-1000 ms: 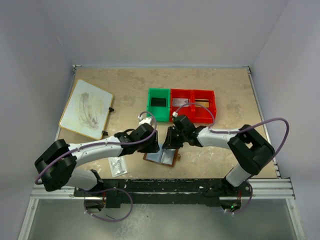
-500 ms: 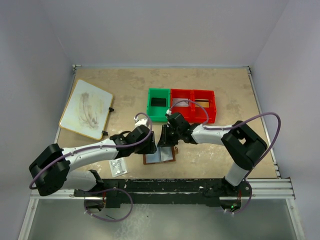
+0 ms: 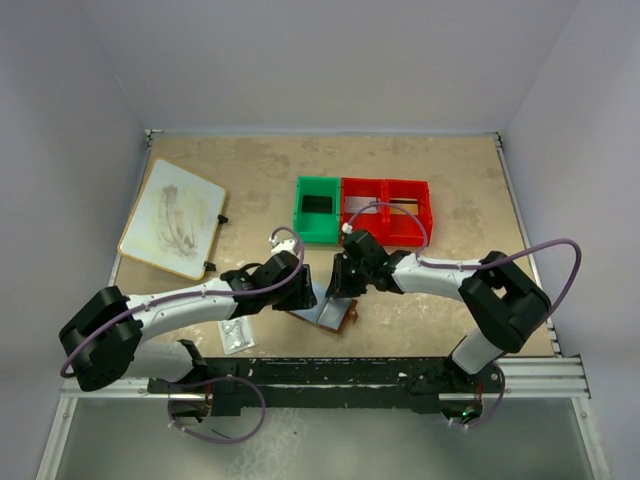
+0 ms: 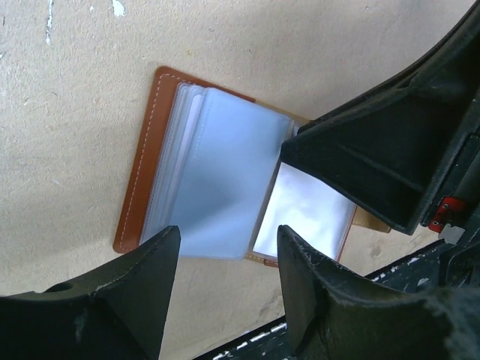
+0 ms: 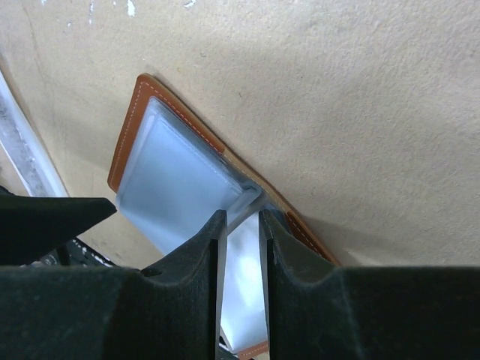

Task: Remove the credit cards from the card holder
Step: Adjust the card holder at the center of the board.

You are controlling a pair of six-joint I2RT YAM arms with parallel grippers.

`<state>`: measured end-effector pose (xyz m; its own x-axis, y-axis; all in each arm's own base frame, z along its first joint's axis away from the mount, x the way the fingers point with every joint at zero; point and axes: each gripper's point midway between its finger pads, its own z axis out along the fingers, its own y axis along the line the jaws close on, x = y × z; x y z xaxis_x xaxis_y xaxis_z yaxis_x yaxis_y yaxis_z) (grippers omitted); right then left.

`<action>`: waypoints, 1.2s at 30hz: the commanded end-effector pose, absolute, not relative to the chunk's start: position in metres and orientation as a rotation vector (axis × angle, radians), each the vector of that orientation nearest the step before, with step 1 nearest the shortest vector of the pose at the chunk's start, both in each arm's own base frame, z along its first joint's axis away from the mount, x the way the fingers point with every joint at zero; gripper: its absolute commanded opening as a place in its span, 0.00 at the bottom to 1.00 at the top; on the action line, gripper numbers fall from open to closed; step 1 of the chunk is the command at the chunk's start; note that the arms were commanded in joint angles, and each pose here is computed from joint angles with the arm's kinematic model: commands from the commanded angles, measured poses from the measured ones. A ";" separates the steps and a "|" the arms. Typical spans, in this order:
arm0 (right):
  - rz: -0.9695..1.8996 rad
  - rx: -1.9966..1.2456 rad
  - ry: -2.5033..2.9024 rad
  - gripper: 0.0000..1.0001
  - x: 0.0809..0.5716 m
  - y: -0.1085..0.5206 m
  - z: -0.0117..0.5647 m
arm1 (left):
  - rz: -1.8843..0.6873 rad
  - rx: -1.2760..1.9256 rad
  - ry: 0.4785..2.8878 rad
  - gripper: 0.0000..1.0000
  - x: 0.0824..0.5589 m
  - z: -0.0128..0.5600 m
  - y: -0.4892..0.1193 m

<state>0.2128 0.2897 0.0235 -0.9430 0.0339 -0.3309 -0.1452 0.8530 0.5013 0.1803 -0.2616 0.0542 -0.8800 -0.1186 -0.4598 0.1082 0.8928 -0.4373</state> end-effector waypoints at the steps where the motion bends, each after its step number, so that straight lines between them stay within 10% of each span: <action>1: 0.707 -0.075 2.718 0.27 0.207 0.277 0.018 | -0.649 -0.019 2.548 0.52 0.183 0.057 -0.265; 36: 0.686 -0.042 2.759 0.26 0.201 0.273 -0.003 | -0.586 0.082 2.560 0.52 0.192 0.053 -0.272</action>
